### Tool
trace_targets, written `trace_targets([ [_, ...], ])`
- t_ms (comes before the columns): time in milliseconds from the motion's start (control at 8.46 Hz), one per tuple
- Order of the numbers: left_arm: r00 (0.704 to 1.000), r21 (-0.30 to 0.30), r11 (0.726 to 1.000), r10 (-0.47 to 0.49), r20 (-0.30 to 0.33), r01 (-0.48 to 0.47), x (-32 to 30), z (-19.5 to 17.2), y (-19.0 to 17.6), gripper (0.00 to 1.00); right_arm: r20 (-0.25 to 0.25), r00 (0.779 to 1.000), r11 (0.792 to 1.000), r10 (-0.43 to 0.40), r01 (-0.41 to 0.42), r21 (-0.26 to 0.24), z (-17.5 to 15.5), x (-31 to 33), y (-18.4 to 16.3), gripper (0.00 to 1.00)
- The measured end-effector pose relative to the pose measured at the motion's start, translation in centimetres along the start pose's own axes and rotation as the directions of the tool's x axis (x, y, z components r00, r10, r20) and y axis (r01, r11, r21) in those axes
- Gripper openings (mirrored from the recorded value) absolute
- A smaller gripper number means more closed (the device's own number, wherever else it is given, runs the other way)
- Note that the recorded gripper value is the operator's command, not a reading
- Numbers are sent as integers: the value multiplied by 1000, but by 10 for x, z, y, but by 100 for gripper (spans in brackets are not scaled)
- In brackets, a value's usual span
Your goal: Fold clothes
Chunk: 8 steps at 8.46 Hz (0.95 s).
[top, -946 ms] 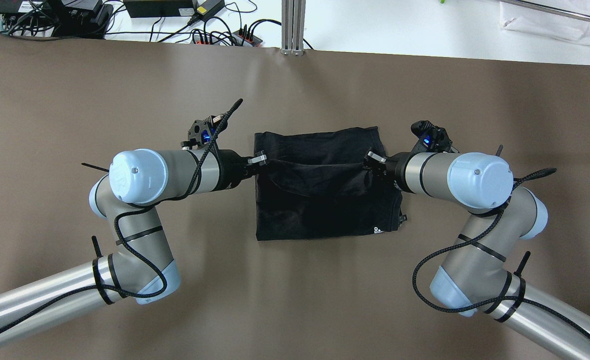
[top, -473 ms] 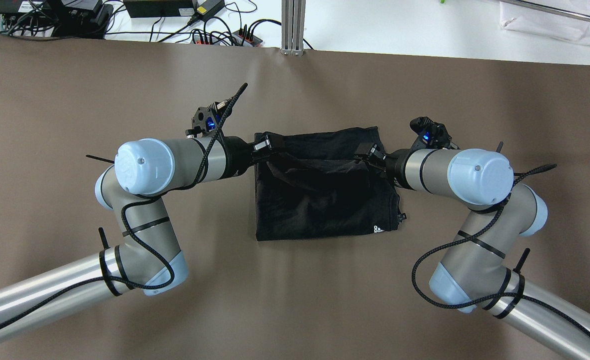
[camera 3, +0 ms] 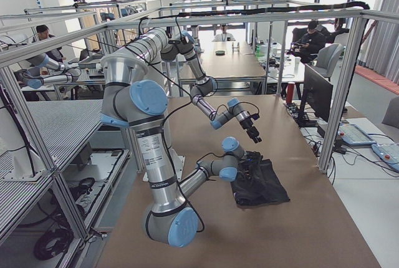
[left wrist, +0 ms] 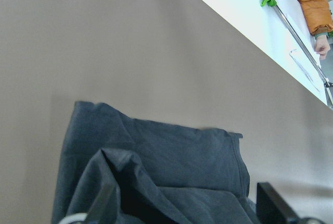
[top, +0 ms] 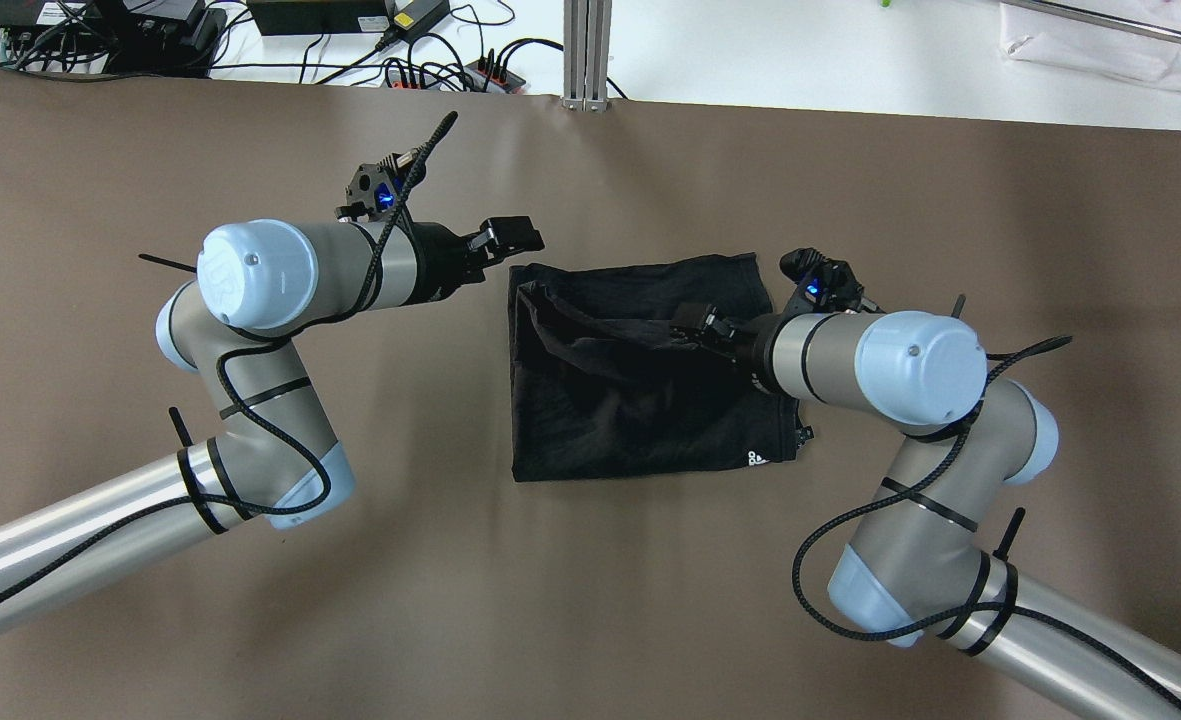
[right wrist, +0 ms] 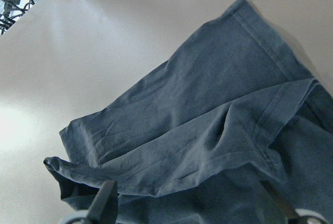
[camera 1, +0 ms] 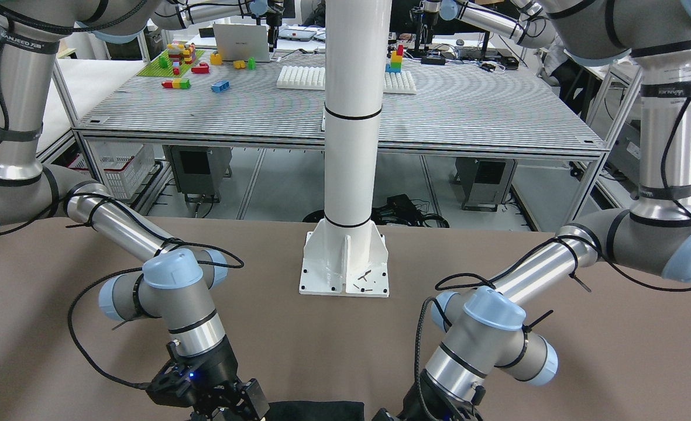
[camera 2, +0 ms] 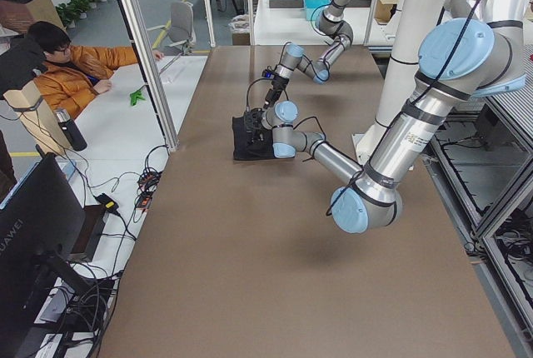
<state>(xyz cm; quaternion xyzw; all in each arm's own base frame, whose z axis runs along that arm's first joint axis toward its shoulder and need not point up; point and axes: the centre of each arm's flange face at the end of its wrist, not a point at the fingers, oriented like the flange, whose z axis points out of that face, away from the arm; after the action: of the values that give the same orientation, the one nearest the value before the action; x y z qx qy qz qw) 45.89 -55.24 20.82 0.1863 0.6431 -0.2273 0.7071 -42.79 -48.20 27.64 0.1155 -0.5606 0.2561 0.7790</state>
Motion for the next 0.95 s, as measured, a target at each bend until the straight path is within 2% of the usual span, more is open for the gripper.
trace_targets([
  [236,998,-10,998,56,36,-56,-23,-8,-35,94,-83,993,997,-78,77,-25,19,-17,41,94],
  [473,995,-9,997,78,60,-78,-40,-16,-58,94,-169,970,984,-176,169,-50,32,-34,70,94],
  [709,994,-6,997,81,69,-81,-47,-18,-66,94,-231,934,962,-273,262,-80,51,-26,76,94],
  [946,994,-3,997,80,73,-80,-49,-18,-69,94,-278,899,941,-338,326,-90,79,-22,67,94],
])
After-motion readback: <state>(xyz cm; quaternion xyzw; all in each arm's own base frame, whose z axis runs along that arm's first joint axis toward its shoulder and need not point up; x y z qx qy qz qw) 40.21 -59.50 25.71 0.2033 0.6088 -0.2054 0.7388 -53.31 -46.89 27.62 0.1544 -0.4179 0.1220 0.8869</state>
